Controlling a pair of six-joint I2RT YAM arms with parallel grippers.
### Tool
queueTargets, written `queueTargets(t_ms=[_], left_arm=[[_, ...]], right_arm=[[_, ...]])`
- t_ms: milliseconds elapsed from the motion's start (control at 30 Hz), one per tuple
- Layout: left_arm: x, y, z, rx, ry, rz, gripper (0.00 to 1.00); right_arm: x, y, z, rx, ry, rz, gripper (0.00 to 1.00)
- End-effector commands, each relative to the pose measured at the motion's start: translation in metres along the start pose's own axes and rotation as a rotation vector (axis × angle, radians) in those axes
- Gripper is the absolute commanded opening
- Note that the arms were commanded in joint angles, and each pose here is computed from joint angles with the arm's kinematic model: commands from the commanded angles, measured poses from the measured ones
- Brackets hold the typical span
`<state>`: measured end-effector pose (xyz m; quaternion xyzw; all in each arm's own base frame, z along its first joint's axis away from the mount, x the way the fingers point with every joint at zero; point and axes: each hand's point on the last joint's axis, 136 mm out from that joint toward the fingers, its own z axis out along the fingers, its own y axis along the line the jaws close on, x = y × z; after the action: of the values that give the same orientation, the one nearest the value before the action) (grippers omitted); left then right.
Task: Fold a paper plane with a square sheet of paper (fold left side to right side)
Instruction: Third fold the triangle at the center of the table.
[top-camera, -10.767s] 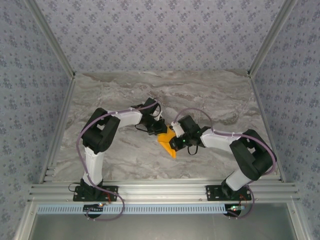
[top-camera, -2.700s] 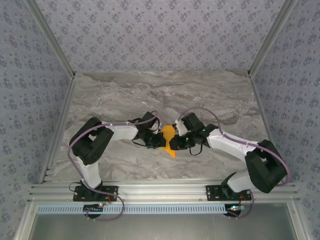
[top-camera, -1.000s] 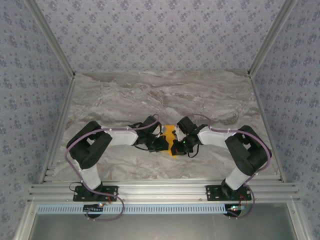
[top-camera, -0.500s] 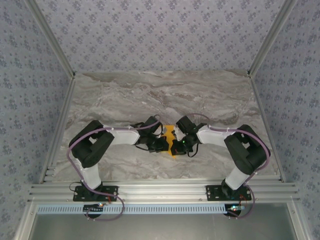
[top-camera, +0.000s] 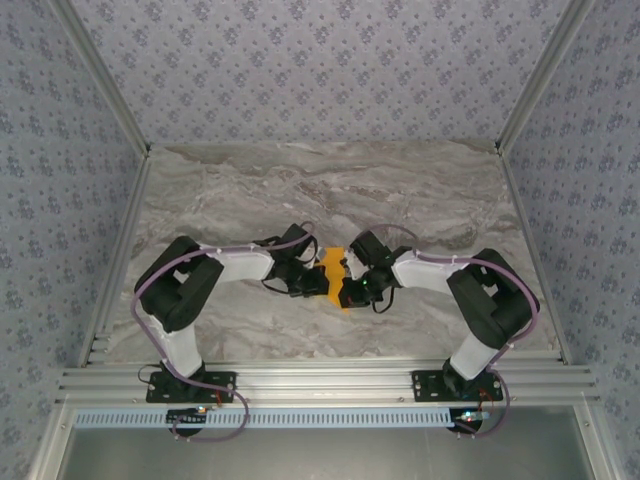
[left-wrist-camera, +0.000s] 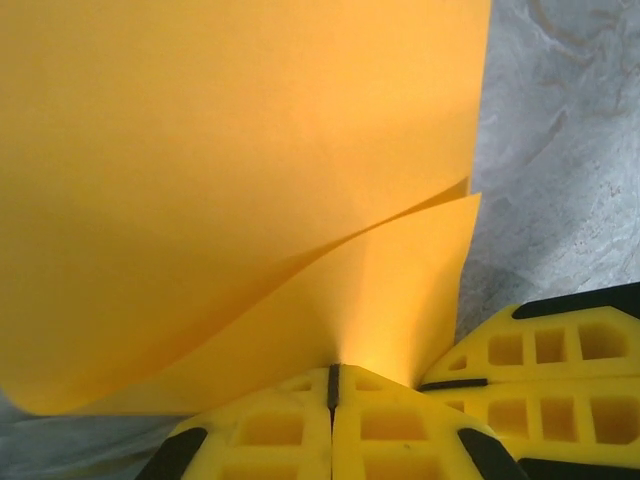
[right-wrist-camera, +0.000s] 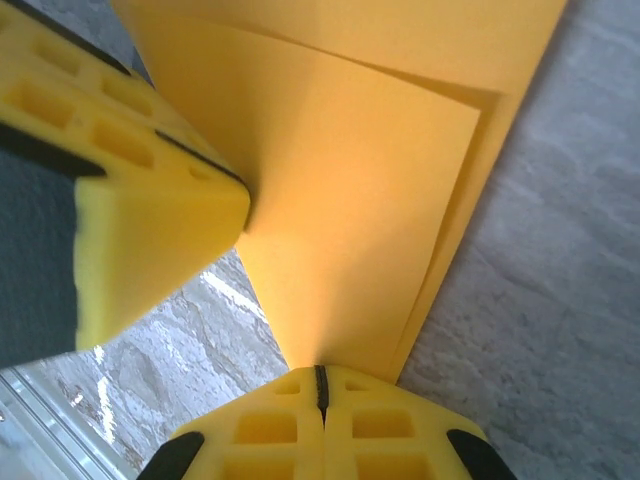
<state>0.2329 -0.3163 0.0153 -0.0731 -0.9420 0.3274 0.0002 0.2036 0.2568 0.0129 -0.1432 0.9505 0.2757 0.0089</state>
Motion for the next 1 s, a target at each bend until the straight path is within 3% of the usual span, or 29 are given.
queueTargets(t_ms=[0, 567, 833, 967], left_arm=[[-0.013, 0.082, -0.013, -0.283, -0.065, -0.089, 0.05], [-0.046, 0.104, -0.051, -0.306, -0.123, -0.115, 0.06], [-0.049, 0.047, -0.086, -0.184, -0.217, -0.041, 0.09], [-0.040, 0.004, -0.077, -0.069, -0.213, 0.020, 0.10]], right_arm=[[0.052, -0.058, 0.010, 0.234, 0.162, 0.085, 0.02], [0.055, -0.052, 0.010, 0.213, 0.178, 0.071, 0.02], [0.046, -0.045, 0.010, 0.189, 0.155, 0.066, 0.02], [0.044, -0.043, 0.010, 0.184, 0.149, 0.062, 0.02]])
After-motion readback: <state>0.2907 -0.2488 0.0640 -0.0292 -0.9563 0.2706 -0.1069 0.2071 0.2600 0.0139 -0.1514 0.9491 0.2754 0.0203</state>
